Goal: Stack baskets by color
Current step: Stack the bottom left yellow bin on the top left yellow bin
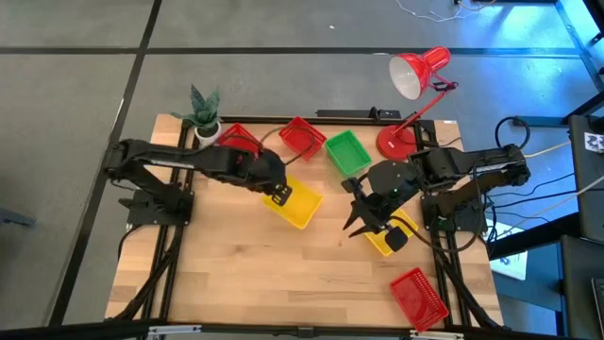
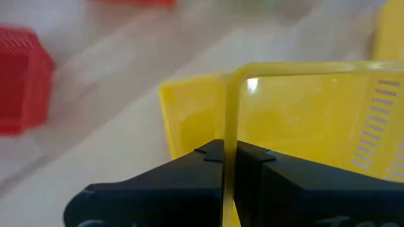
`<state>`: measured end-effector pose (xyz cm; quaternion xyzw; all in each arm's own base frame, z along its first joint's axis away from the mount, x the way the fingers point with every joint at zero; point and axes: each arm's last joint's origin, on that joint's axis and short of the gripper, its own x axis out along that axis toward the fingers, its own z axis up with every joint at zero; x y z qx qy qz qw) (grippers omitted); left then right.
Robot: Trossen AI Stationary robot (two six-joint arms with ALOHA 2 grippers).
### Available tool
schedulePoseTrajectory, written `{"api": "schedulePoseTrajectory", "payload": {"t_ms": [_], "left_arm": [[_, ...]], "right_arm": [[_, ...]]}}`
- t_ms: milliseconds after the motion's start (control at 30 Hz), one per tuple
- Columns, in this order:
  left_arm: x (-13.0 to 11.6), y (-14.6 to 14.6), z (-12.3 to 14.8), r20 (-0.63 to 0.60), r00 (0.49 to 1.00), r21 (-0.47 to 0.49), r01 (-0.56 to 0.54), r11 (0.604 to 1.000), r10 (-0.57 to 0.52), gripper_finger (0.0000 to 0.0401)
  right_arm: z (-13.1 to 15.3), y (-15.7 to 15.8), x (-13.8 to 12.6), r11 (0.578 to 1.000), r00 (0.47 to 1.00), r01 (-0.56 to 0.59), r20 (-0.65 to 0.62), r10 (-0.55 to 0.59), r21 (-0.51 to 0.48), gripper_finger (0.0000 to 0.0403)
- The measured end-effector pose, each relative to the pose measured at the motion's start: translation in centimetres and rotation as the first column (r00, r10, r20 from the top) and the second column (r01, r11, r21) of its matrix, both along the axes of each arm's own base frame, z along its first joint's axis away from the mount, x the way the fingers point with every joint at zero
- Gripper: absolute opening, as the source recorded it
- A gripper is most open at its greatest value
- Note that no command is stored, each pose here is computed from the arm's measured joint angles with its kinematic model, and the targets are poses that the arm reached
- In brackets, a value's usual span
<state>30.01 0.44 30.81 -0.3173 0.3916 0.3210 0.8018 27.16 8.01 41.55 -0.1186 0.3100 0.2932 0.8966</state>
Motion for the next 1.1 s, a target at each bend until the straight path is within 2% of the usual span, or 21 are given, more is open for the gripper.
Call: {"api": "schedulePoseTrajectory", "payload": {"t_ms": [67,300,567,833,967,1100], "left_arm": [[0.5,0.5,-1.2,-0.055,0.998,-0.027,0.006,1.0,-0.007,0.0],[2.2,2.3,-3.6,-0.11,0.993,-0.024,-0.043,0.999,0.04,0.0],[3.4,2.7,-5.9,-0.174,0.985,-0.095,-0.019,0.995,0.002,0.0],[3.7,3.0,-6.2,-0.172,0.985,-0.11,-0.018,0.994,-0.001,0.0025],[3.7,3.2,-6.2,-0.164,0.986,-0.175,0.002,0.985,-0.031,0.0048],[3.7,3.3,-6.2,-0.166,0.984,-0.164,0.04,0.986,-0.067,0.007]], "right_arm": [[0.0,-0.1,0.1,1.0,1.0,0.017,0.008,-0.017,-0.013,0.0091],[0.0,-0.1,0.0,1.0,1.0,0.017,0.007,-0.017,-0.014,0.0091],[-0.1,-0.1,-0.1,1.0,1.0,0.017,-0.006,-0.017,-0.017,0.0091],[-0.1,-0.1,-0.1,1.0,1.0,0.017,-0.009,-0.017,-0.018,0.0091],[-0.1,-0.1,-0.1,1.0,1.0,0.017,-0.009,-0.017,-0.018,0.0091],[-0.1,-0.1,-0.1,1.0,1.0,0.017,-0.009,-0.018,-0.019,0.0091]]}}
